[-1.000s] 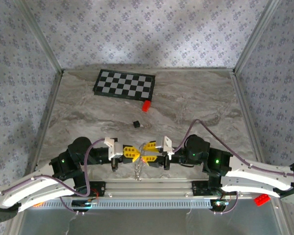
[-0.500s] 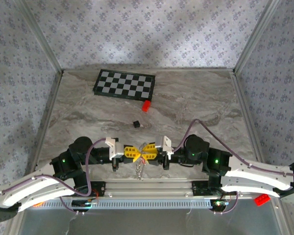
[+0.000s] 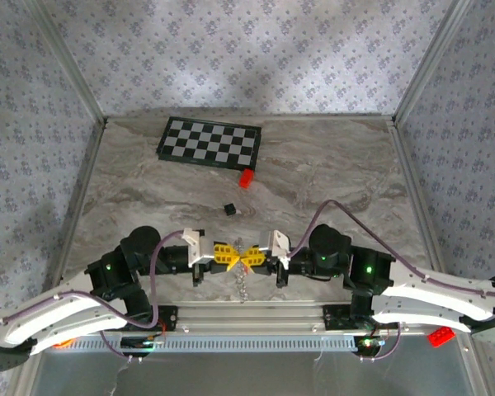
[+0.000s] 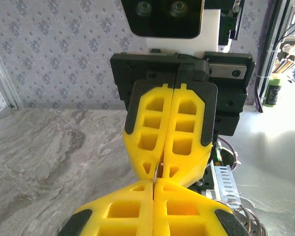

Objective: Put the keys on the keyring

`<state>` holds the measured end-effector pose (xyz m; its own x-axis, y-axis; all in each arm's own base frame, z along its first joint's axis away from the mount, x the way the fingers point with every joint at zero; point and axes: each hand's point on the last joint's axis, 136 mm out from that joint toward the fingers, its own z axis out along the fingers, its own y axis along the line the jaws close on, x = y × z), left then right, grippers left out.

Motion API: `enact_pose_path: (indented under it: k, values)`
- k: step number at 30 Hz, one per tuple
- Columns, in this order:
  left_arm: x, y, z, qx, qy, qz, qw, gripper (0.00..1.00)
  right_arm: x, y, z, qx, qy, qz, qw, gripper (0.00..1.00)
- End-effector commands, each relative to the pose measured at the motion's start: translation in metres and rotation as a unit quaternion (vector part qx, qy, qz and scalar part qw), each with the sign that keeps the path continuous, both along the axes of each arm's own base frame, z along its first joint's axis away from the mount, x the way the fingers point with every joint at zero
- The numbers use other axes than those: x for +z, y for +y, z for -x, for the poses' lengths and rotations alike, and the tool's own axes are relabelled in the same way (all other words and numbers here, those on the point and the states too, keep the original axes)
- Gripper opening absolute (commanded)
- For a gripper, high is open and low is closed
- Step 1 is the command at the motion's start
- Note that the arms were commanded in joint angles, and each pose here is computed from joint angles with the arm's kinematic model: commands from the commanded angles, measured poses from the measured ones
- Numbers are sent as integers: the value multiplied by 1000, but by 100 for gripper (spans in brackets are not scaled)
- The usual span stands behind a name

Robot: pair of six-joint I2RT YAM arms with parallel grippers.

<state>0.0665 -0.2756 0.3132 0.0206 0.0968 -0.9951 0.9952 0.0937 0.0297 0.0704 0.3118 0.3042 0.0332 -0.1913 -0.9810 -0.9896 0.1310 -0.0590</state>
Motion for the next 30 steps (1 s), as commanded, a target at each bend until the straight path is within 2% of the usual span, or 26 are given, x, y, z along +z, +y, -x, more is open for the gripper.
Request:
enact_pose_path:
  k: [1, 4, 12, 15, 20, 22, 30]
  values:
    - [15, 8, -3, 18, -8, -12, 1000, 15, 17, -12, -2, -4, -26, 12, 1000, 0]
    - [14, 11, -6, 29, 0, -40, 999, 25, 14, -17, -2, -4, -21, 44, 999, 0]
    - [3, 10, -13, 47, 22, -107, 993, 37, -4, -28, -31, -69, -38, 170, 982, 0]
    - [-2, 2, -22, 58, 27, -124, 990, 38, -11, -28, -31, -62, -37, 201, 977, 0]
    - [-4, -9, -21, 43, 29, -117, 992, 37, -15, -26, -27, -44, -30, 230, 972, 0]
    - [-9, -10, -21, 42, 29, -123, 991, 33, -14, -25, -22, -29, -26, 229, 973, 0]
    - [-15, -16, -22, 36, 34, -125, 991, 34, -13, -13, -16, 2, -11, 213, 977, 0]
